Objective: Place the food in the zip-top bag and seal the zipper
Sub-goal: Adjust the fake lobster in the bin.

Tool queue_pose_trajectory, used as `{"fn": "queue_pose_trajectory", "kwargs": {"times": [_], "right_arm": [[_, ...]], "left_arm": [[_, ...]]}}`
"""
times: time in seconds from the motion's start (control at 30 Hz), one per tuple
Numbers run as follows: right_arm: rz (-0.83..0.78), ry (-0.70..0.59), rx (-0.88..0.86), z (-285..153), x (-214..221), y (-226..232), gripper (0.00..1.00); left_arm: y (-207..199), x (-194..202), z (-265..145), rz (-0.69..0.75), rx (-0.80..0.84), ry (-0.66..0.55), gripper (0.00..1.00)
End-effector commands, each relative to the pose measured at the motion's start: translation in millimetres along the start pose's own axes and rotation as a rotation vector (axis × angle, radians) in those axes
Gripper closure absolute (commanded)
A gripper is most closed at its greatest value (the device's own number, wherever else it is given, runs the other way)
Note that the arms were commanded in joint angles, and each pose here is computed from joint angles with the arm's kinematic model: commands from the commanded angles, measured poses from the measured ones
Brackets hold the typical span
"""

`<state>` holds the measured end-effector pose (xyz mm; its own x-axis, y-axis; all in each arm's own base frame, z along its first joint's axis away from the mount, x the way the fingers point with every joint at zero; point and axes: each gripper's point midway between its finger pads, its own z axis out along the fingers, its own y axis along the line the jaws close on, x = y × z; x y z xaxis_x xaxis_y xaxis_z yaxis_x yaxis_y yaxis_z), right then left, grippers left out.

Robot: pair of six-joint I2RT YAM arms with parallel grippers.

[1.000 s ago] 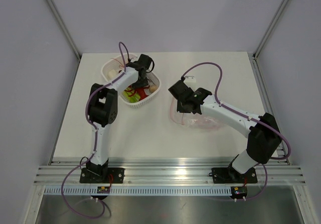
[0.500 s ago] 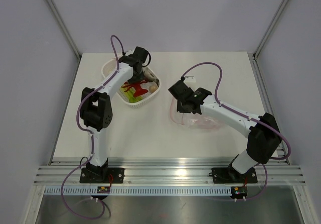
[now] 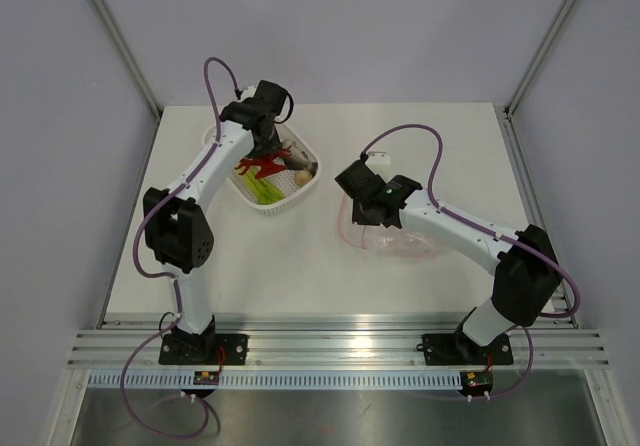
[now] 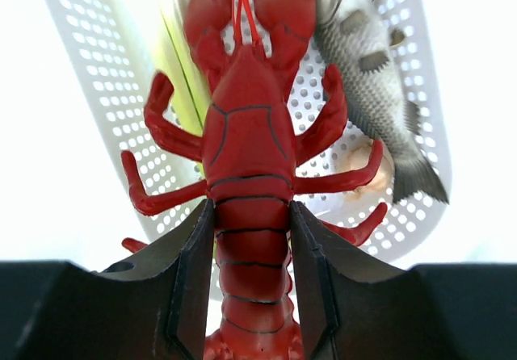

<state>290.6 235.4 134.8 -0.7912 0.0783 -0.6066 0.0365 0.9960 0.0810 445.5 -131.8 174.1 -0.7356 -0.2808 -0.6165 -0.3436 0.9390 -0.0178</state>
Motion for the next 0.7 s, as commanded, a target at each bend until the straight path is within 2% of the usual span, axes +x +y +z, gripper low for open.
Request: {"fn": "queue_pose_trajectory", "kwargs": {"times": [0.0,0.13,0.33,0.67], "right_arm": [[0.030,-0.035,-0.040,-13,-8,7,1.00],[0.028,-0.030,-0.041,-12,-5,8,1.00],[0.027,-0.029,-0.043,-13,-3,9,1.00],[0.028,-0.025,-0.034,-13,-1,7,1.00]], "left_arm": [[5,-40,-48,-0.014,0.052,-0.119,1.00],[1,-40,-52,0.010,0.078,-0.103,1.00],[-13,-49,-36,0.045,0.115,-0.108,1.00],[-14,-61,-29,0.027,0.159,-0.140,1.00]]}}
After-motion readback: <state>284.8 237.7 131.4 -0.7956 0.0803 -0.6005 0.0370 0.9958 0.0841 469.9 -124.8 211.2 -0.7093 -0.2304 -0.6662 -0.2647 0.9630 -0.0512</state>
